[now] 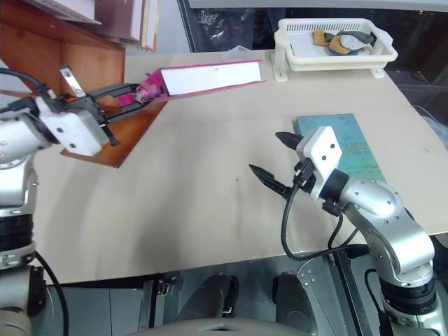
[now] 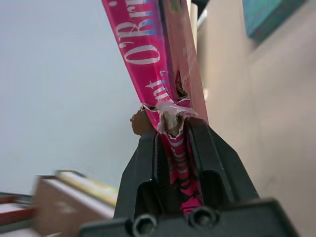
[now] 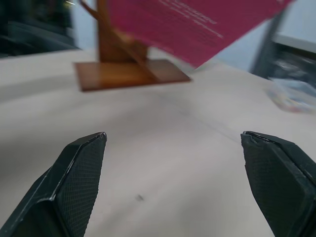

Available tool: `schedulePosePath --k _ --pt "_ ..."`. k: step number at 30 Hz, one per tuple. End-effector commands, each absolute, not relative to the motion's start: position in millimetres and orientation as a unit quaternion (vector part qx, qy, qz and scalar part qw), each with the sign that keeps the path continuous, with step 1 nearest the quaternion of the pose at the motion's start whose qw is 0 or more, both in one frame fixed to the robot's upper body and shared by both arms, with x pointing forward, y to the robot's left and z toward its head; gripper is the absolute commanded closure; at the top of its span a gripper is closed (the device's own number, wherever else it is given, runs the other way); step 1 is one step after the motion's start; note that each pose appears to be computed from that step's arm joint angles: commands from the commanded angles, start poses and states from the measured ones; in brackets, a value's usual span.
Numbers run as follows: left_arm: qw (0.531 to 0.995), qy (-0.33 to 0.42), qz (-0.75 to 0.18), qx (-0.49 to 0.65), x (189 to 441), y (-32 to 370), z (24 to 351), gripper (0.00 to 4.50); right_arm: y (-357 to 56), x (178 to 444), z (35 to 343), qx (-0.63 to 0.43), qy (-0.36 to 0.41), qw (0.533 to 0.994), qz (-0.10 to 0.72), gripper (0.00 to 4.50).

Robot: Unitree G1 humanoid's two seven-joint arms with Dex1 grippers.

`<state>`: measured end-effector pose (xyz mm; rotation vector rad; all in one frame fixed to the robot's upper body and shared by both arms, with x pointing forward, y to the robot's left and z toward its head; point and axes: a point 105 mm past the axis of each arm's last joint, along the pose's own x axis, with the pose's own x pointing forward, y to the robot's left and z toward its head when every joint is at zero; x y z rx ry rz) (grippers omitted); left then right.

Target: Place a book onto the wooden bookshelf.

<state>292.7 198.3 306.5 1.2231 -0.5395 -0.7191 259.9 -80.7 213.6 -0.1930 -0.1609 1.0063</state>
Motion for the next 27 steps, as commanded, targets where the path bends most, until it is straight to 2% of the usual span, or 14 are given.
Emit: schedulePosePath --k 1,4,11,17,21,27 --pt "0.675 -0.277 -0.293 0.618 267 208 342 4.22 -70 256 221 -0.087 -0.096 0.844 0.52 0.0" --pt "0.651 -0.25 -0.28 0.659 258 222 355 4.22 -68 265 221 -0.087 -0.103 0.842 0.522 0.0" --pt "0.649 -0.157 -0.258 0.698 259 276 362 4.22 -59 276 220 -0.092 -0.119 0.829 0.539 0.0" --pt "0.63 -0.127 -0.234 0.73 283 312 365 4.22 -60 276 222 -0.099 -0.131 0.83 0.533 0.0" --pt "0.631 -0.067 -0.206 0.745 313 333 357 4.22 -58 275 224 -0.1 -0.141 0.836 0.521 0.0" --pt "0.625 0.003 -0.188 0.758 327 350 350 4.22 -52 269 230 -0.097 -0.155 0.837 0.515 0.0"
